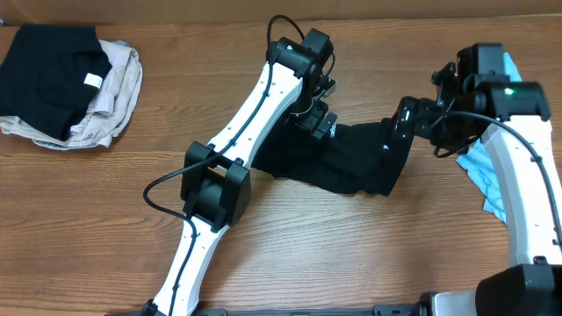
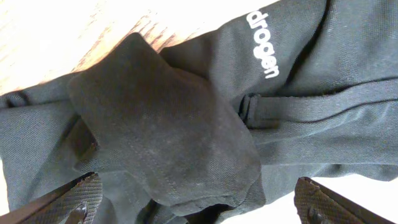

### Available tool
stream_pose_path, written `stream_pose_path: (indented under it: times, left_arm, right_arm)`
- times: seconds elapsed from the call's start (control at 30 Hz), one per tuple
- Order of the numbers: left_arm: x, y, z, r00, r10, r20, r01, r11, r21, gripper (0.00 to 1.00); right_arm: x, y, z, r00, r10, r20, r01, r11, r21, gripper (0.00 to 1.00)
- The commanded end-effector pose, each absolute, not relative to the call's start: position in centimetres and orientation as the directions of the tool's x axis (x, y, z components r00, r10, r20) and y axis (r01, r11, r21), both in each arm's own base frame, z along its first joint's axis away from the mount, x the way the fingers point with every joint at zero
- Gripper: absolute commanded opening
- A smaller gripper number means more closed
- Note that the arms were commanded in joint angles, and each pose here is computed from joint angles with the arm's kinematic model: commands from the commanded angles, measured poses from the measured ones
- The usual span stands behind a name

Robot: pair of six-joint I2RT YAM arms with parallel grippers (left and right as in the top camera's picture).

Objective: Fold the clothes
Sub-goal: 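Fold the strip's left end rightward onto the right end with left gripper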

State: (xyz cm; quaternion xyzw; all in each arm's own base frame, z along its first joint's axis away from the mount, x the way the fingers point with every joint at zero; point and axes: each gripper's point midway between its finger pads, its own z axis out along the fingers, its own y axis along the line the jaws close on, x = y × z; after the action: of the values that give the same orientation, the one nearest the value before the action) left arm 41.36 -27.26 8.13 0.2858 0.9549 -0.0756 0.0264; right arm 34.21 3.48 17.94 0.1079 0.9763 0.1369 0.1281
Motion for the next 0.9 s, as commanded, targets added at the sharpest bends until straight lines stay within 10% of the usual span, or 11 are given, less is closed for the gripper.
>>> stream_pose_path:
  times: [0.0,0.4,0.87]
  left_arm:
    - [42.5,-27.7,10.8,-0.837,0.521,-0.168,0.542,0.831,-0.123,1.0]
    - [46.1,-24.3,22.4,-0.77,0.475,-0.427,0.467,0.874,0.13,1.0]
    - [47.8,-19.6,21.4,-0.817,0.435,-0.378,0.362,0.898,0.25,1.0]
  right_arm:
    - [33.2,3.4,14.1,-0.946,0.284,-0.157,0.231,0.929,0.29,0.98]
    - [32.2,3.2,4.7,-0.916,0.36,-0.177,0.298,0.906,0.302,0.97]
    - [32.4,2.2,0.9,-0.812,0.532,-0.241,0.447,0.831,0.331,0.77]
